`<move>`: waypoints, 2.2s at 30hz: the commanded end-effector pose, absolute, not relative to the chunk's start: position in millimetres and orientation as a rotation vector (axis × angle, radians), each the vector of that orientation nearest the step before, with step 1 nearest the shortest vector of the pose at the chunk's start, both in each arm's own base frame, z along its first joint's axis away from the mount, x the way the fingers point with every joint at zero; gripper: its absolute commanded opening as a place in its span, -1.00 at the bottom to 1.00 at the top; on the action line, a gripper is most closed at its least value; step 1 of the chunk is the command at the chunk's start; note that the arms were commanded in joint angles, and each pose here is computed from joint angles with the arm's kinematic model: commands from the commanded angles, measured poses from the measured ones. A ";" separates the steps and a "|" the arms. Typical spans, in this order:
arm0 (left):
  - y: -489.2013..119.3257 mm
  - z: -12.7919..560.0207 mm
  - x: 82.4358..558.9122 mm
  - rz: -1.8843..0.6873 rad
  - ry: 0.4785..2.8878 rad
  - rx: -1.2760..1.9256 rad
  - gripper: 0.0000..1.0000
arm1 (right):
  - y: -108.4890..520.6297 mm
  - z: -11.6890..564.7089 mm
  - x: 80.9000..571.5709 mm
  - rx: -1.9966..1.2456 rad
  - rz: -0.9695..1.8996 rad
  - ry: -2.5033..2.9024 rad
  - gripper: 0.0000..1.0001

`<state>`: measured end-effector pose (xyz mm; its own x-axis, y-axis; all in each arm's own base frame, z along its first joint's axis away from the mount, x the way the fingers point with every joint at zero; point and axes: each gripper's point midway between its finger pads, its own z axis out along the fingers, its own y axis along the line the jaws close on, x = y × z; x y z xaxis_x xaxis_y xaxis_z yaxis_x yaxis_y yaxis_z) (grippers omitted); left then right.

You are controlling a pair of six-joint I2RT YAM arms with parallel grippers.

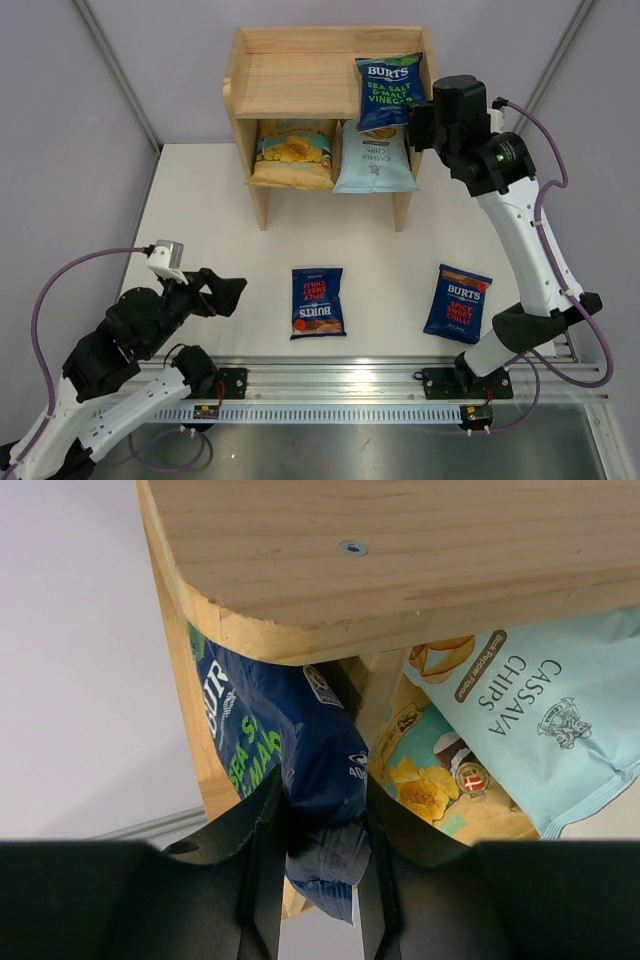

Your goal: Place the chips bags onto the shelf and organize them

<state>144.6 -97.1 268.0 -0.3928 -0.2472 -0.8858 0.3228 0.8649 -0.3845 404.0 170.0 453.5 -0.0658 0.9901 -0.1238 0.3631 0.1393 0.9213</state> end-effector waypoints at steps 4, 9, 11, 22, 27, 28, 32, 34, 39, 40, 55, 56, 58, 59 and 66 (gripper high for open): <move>-92.1 275.8 145.8 -0.619 1.836 0.017 0.98 | 160.6 488.4 395.7 1.391 1.057 1.439 -0.43; -89.0 277.3 143.0 -0.628 1.825 0.007 0.98 | 162.3 483.9 409.3 1.412 1.044 1.412 -0.46; -87.7 278.9 142.1 -0.633 1.818 0.001 0.98 | 164.3 481.9 415.7 1.423 1.044 1.403 -0.47; -84.7 280.2 137.8 -0.656 1.807 -0.007 0.98 | 152.9 474.0 442.6 1.442 0.919 1.361 -0.46; -84.0 281.5 136.7 -0.666 1.797 -0.010 0.98 | 147.6 471.8 440.6 1.439 0.889 1.354 -0.36; -83.9 281.5 136.7 -0.665 1.797 -0.008 0.98 | 147.5 468.1 440.0 1.438 0.879 1.360 -0.32; -84.0 281.8 136.4 -0.667 1.798 -0.008 0.98 | 145.7 466.7 433.2 1.427 0.875 1.380 -0.04; -83.9 281.5 136.3 -0.667 1.799 -0.009 0.98 | 143.9 464.5 427.7 1.428 0.860 1.400 -0.03; -81.1 281.3 136.5 -0.661 1.797 -0.023 0.98 | 138.4 454.7 417.8 1.428 0.807 1.437 0.27; -80.2 281.8 136.5 -0.661 1.795 -0.028 0.98 | 137.0 456.1 415.3 1.428 0.813 1.434 0.34; -73.9 278.1 139.9 -0.620 1.813 -0.070 0.98 | 128.3 467.6 382.7 1.376 0.873 1.439 0.99; -73.4 277.2 140.4 -0.612 1.818 -0.072 0.98 | 127.7 462.1 382.0 1.368 0.864 1.445 0.99; -72.1 275.5 142.4 -0.594 1.826 -0.084 0.98 | 123.7 471.8 370.0 1.323 0.894 1.427 0.99; -71.9 273.9 143.1 -0.583 1.834 -0.085 0.98 | 124.9 479.8 369.2 1.263 0.912 1.419 0.99; -87.3 259.6 153.9 -0.497 1.935 -0.045 0.98 | 123.9 459.8 336.6 0.954 0.859 1.513 0.99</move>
<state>145.7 -83.6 251.9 -0.4195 -0.2526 -0.8719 0.2233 0.9023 -0.3689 344.8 123.7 449.3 -0.0482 0.9555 -0.2909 0.2328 0.2939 0.9270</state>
